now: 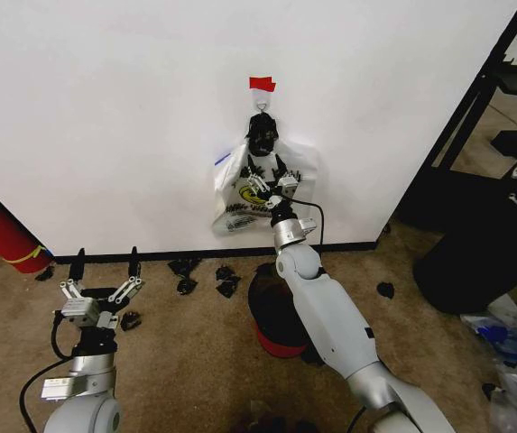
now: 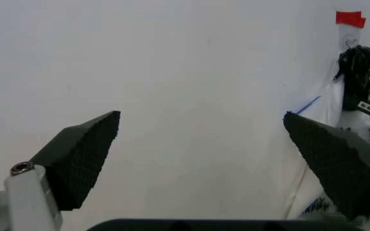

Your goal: Pick up the garbage bag from the wall and place it over the trash bin.

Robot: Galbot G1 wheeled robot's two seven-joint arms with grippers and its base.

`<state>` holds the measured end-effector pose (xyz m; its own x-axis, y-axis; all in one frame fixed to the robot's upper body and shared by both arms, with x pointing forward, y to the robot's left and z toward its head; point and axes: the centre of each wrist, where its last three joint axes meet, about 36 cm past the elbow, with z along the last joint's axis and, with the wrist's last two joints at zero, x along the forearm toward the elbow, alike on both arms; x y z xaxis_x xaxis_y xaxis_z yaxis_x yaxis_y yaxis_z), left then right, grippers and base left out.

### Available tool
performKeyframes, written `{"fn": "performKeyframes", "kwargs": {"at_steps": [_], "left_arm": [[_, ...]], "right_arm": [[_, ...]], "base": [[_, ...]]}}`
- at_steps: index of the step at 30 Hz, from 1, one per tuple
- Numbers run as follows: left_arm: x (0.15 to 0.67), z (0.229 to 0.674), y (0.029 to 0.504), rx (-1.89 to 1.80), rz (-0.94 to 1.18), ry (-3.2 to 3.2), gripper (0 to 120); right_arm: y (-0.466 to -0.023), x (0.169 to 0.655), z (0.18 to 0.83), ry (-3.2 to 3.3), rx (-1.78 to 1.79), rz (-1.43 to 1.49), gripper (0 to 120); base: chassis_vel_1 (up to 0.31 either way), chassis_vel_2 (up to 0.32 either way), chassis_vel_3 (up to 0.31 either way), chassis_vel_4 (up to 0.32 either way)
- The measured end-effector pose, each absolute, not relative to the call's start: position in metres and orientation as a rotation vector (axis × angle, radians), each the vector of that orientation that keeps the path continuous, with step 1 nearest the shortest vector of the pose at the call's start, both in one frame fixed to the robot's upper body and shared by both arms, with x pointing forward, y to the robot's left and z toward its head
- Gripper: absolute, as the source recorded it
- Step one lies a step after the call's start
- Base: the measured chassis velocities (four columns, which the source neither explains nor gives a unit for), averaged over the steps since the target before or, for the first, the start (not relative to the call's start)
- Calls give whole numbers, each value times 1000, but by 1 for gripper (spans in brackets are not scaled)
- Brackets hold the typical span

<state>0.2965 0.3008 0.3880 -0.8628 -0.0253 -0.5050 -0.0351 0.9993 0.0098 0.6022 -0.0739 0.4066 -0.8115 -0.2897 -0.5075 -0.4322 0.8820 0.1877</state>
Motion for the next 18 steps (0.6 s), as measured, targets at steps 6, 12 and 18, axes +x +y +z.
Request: {"fn": "performKeyframes", "kwargs": {"at_steps": [6, 12, 18], "left_arm": [[295, 388, 300, -44, 27, 2612, 100], [292, 389, 301, -44, 33, 2612, 100], [291, 391, 300, -42, 36, 2609, 100]], "right_arm": [[-72, 606, 410, 2568, -528, 417, 78], [-71, 609, 413, 2561, -535, 419, 67], [-70, 609, 415, 2561, -544, 417, 47]], "base": [[0, 0, 0, 0], [0, 0, 0, 0], [0, 0, 0, 0]]}}
